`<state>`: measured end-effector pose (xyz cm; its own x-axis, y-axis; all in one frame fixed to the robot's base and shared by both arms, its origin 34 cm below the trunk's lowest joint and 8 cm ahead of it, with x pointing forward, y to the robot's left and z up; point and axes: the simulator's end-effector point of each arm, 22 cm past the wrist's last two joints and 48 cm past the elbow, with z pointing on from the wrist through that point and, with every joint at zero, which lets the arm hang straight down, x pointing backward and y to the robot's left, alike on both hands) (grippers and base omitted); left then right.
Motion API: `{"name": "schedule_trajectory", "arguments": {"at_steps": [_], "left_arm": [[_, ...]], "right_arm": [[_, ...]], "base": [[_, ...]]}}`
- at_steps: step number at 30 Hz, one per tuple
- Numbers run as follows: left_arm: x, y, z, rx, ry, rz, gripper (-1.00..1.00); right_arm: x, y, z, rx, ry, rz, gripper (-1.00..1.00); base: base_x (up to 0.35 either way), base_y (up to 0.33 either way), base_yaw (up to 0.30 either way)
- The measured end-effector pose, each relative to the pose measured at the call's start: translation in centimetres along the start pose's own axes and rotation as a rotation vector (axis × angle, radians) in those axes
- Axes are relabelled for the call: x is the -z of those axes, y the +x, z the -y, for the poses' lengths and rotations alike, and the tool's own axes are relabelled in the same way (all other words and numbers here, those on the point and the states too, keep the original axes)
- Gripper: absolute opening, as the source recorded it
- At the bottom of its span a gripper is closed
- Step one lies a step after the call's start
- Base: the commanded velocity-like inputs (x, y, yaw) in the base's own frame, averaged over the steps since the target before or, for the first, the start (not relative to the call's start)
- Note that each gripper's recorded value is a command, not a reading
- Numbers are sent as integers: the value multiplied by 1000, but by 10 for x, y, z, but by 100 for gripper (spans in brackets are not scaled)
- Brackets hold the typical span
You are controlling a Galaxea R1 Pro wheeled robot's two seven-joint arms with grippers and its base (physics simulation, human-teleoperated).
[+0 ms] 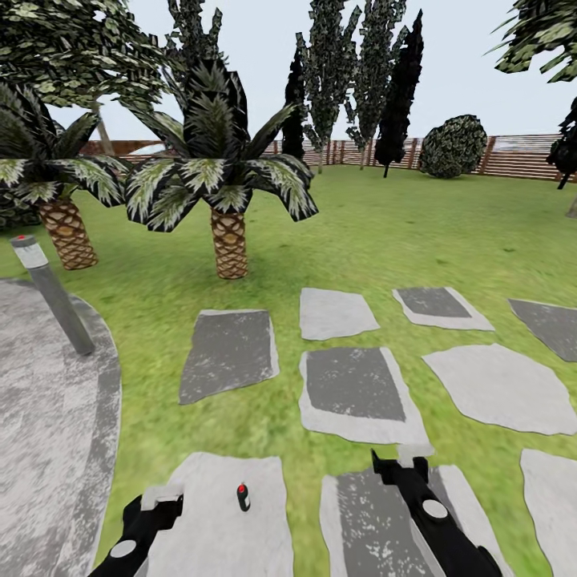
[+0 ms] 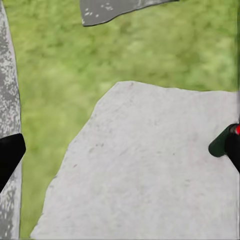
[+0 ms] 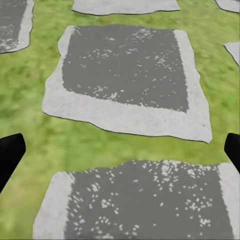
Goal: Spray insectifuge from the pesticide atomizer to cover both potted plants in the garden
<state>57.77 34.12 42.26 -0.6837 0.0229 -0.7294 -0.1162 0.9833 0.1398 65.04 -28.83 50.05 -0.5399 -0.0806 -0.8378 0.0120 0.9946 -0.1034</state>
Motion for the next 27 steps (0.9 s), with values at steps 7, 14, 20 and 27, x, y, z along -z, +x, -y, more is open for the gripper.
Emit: {"name": "schedule_trajectory", "arguments": {"at_steps": [7, 14, 20, 27], "left_arm": [[0, 0, 1, 3, 1, 0, 100], [0, 0, 1, 3, 1, 0, 100], [0, 0, 2, 3, 5, 0, 100], [0, 0, 1, 3, 3, 0, 100]], "right_arm": [[0, 0, -9, 24, -21, 2, 100], [0, 0, -9, 25, -21, 3, 100], [0, 0, -9, 25, -21, 2, 100], [0, 0, -9, 25, -20, 3, 100]], "base": [[249, -226, 0], [137, -275, 0], [10, -286, 0], [19, -286, 7]]}}
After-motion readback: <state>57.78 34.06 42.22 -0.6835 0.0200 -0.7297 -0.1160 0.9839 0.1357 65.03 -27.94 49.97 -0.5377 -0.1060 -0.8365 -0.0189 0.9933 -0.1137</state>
